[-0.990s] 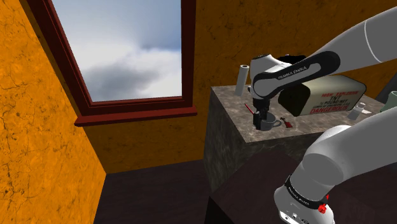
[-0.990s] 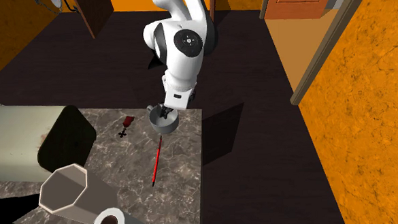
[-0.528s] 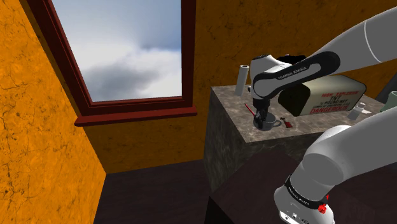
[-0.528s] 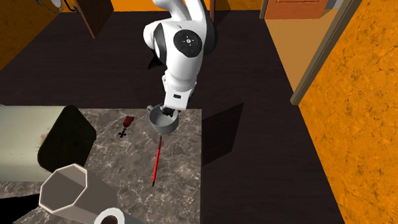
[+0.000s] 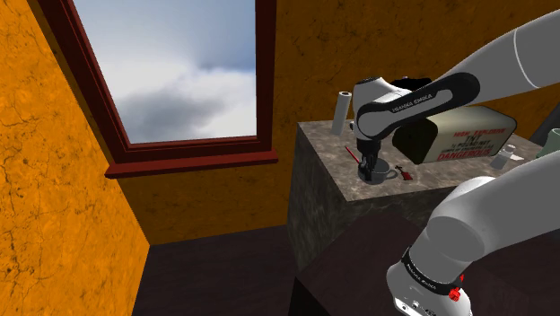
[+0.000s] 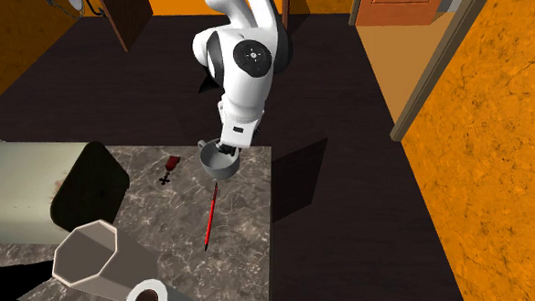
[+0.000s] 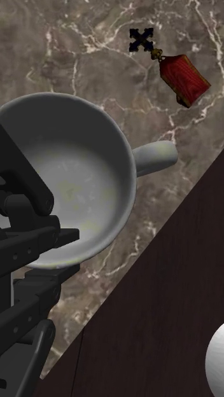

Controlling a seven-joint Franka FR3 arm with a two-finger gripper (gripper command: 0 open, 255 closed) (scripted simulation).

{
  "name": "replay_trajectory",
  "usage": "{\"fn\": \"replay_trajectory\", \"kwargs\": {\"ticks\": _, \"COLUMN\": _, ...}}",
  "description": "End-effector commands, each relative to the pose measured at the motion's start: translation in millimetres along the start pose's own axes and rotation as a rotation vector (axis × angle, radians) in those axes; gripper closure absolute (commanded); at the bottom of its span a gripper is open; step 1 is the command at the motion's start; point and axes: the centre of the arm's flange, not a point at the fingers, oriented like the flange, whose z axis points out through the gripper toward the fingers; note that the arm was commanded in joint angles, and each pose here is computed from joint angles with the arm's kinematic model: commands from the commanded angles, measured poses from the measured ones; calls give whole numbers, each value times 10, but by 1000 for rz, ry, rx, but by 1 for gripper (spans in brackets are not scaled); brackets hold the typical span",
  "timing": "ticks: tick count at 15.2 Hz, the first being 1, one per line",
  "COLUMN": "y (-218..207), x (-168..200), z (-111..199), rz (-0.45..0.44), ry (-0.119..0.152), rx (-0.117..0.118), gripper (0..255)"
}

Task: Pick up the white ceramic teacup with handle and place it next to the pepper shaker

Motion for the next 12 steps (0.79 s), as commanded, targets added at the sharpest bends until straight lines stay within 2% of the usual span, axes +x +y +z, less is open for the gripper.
{"fn": "replay_trajectory", "kwargs": {"ticks": 1, "y": 4, "x": -15, "z": -52, "rz": 0, "ry": 0, "rx": 0, "gripper": 255}}
{"fn": "replay_trajectory", "kwargs": {"ticks": 12, "y": 46, "x": -171, "z": -610, "rz": 0, "ry": 0, "rx": 0, "gripper": 255}}
